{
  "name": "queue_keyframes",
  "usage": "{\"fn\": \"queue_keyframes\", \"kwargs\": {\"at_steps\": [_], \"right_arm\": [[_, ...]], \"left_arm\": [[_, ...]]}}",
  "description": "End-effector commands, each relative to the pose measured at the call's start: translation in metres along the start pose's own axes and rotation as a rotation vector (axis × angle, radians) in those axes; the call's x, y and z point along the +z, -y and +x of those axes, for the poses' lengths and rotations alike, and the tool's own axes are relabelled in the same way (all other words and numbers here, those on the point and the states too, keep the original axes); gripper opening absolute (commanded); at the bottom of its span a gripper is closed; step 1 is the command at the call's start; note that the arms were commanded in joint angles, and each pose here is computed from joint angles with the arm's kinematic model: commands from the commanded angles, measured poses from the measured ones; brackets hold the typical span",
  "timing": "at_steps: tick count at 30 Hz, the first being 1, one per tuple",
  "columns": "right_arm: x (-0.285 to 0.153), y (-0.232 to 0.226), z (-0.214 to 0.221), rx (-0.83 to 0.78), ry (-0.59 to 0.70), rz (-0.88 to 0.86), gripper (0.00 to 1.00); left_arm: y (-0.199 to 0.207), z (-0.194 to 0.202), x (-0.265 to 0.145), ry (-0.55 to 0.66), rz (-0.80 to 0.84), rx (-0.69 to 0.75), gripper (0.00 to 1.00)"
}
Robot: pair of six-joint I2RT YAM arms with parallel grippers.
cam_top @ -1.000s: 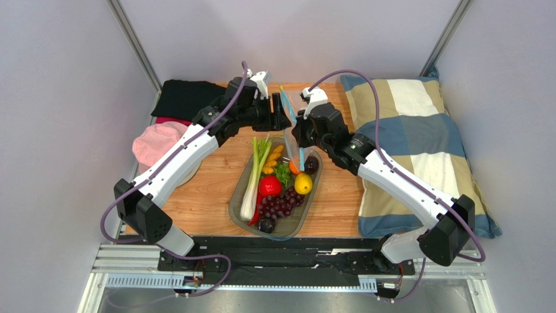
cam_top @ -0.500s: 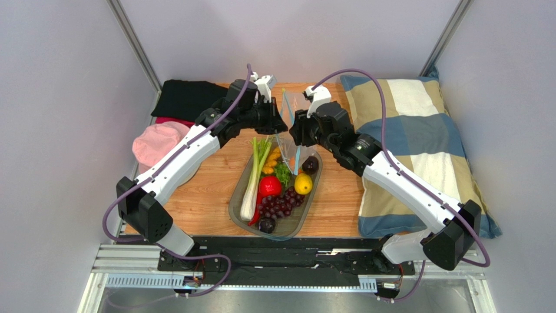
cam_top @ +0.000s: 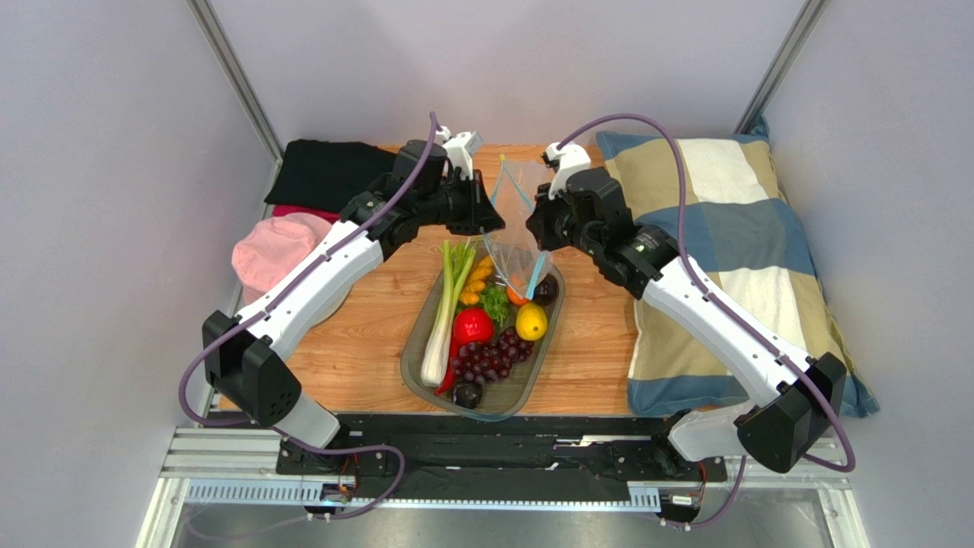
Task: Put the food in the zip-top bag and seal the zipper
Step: Open the zipper of the food storage bag, then pick up the fake fruit from the bin.
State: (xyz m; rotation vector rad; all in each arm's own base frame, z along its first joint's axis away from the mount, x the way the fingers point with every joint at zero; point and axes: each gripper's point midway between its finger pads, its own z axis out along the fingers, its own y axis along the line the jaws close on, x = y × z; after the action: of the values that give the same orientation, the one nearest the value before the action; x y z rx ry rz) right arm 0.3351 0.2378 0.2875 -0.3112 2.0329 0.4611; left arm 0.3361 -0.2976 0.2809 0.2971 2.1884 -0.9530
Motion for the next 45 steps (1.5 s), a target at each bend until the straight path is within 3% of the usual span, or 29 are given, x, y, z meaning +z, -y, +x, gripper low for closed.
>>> {"fn": "queue_keyframes", "kwargs": {"at_steps": [1,3,8,13,20,23,24,30,32,36,37,41,45], "right_arm": [[-0.048,0.026,-0.041,-0.032,0.119,0.092,0.00],[-0.055,0.025,-0.041,-0.038,0.121,0.082,0.00],[-0.079,0.047,-0.045,-0.080,0.132,0.191,0.00],[-0.104,0.053,-0.046,-0.150,0.132,0.203,0.00],[-0.093,0.068,-0.002,-0.174,0.023,0.236,0.00],[-0.078,0.071,0.015,-0.162,-0.012,0.237,0.00],[-0.070,0.070,0.020,-0.158,-0.023,0.232,0.00],[-0.044,0.064,0.033,-0.088,-0.057,0.210,0.00],[-0.043,0.062,0.036,-0.088,-0.058,0.198,0.00],[-0.044,0.060,0.039,-0.079,-0.063,0.180,0.00],[-0.044,0.059,0.041,-0.078,-0.068,0.178,0.00],[-0.045,0.057,0.040,-0.075,-0.064,0.165,0.00],[-0.041,0.055,0.042,-0.063,-0.075,0.157,0.00]], "left_arm": [[0.000,-0.015,-0.006,0.041,0.045,0.041,0.10],[0.020,-0.008,0.000,-0.009,0.169,0.040,0.19],[0.052,0.003,0.026,-0.090,0.300,0.036,0.19],[0.040,0.014,0.051,-0.135,0.274,-0.049,0.14],[0.009,0.029,0.058,-0.140,0.151,-0.013,0.13],[0.020,0.036,0.056,-0.171,0.235,0.000,0.32],[0.027,0.034,0.055,-0.167,0.270,0.020,0.44],[0.047,0.039,0.022,-0.128,0.398,0.176,0.76],[0.050,0.040,-0.002,-0.091,0.423,0.310,0.88],[0.019,0.080,-0.032,-0.146,0.375,0.482,0.93],[0.014,0.082,-0.040,-0.130,0.367,0.588,0.93],[-0.019,0.131,-0.048,-0.222,0.364,0.737,0.93],[-0.036,0.150,-0.037,-0.255,0.417,0.912,0.91]]}}
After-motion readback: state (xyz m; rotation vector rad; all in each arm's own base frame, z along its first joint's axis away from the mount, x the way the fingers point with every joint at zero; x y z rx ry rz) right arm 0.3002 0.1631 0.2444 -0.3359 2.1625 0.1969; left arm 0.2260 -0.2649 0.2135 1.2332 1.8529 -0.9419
